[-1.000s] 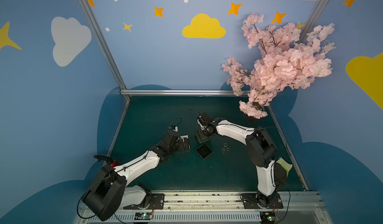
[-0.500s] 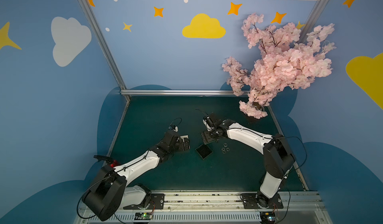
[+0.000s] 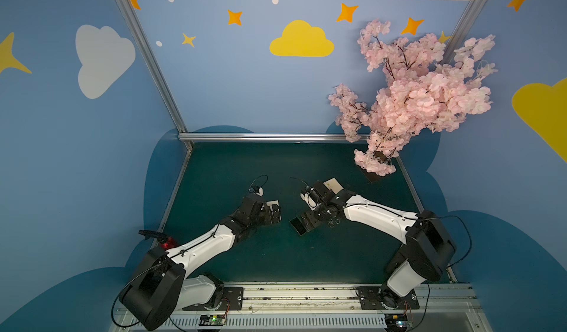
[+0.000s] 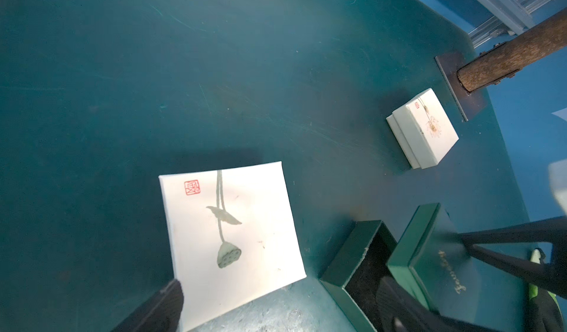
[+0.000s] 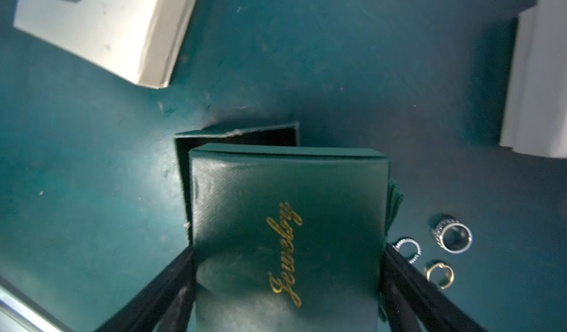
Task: Take the rings out of the lift-off lid box
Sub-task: Close the lid on the jewelry box.
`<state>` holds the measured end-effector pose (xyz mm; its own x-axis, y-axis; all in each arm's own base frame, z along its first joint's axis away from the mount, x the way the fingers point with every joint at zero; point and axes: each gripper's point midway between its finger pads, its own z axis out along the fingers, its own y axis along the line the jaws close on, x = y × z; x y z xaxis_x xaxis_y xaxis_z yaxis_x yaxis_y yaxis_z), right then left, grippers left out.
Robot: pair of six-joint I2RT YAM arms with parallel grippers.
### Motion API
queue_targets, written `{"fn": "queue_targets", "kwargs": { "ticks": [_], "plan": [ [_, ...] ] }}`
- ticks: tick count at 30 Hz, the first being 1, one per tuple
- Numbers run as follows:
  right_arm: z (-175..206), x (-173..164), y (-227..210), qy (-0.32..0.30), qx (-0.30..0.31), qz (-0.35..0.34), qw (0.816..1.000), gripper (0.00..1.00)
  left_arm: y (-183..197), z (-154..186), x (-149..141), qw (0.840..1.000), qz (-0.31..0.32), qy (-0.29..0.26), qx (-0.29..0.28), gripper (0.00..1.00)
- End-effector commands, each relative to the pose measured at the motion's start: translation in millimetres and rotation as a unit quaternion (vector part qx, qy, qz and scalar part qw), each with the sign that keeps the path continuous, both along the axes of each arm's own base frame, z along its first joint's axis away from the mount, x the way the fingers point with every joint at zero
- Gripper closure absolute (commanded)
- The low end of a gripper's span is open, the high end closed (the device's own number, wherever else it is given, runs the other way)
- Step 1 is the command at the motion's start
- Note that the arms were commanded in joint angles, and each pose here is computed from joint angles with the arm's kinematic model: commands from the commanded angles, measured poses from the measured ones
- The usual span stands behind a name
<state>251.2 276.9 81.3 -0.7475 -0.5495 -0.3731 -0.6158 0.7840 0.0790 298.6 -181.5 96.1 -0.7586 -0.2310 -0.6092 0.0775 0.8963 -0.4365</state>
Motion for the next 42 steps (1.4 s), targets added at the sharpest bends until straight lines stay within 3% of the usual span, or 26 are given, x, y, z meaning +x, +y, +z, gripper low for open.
{"fn": "queue_targets", "kwargs": {
  "ticks": [1, 42],
  "plan": [
    [-1.7, -3.9, 7.4, 0.001, 0.005, 0.017, 1.0, 0.11, 0.6, 2.7, 2.5, 1.0, 0.001, -0.008, -0.003, 0.01],
    [-11.5, -2.3, 26.6, -0.011, -0.042, 0.013, 0.999, 0.11, -1.6, -4.8, 3.9, 1.0, 0.001, 0.005, -0.001, 0.01]
  ]
}}
